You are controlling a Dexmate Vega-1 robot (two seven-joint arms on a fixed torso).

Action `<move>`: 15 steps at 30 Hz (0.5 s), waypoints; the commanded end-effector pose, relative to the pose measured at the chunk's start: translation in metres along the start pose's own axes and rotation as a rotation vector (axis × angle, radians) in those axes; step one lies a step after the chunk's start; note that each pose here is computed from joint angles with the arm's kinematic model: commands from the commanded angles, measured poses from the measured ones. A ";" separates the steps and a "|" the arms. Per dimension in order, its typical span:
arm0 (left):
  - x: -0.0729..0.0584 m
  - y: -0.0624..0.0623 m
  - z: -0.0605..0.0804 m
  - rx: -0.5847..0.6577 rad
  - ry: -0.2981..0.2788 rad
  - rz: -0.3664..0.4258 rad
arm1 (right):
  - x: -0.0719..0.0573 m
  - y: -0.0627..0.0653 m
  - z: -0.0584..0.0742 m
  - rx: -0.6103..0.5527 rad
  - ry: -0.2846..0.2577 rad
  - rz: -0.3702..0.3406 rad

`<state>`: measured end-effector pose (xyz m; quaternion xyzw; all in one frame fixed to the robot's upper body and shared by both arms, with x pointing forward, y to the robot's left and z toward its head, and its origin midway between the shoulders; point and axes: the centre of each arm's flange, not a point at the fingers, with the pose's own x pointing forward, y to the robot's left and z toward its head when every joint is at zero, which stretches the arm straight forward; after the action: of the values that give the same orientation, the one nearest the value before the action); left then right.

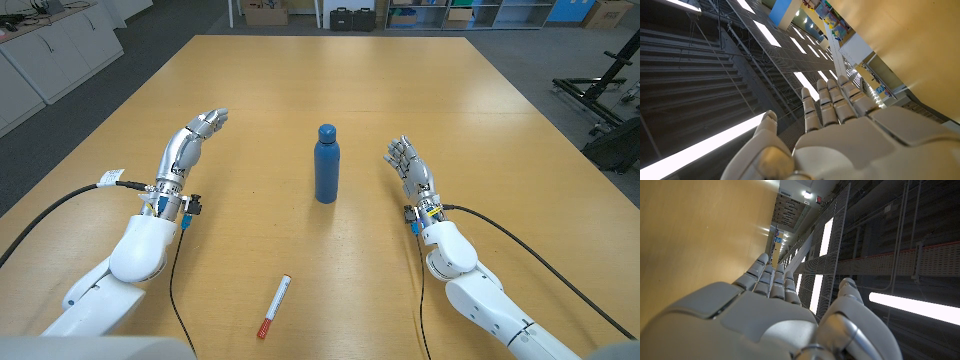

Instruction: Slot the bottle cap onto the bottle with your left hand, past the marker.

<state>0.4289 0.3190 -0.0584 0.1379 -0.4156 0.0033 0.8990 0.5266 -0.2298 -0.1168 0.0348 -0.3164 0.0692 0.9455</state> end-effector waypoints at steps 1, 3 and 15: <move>0.010 -0.006 -0.040 -0.247 0.059 -0.048 | 0.004 0.002 -0.002 -0.005 -0.001 0.014; 0.016 -0.010 -0.049 -0.290 0.080 -0.067 | 0.005 0.002 -0.003 -0.002 0.001 0.015; 0.034 -0.038 -0.088 -0.383 0.180 -0.117 | 0.022 -0.002 -0.009 0.008 0.003 0.021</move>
<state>0.4889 0.3141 -0.0834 0.0241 -0.3562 -0.0759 0.9310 0.5371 -0.2281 -0.1160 0.0317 -0.3145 0.0776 0.9456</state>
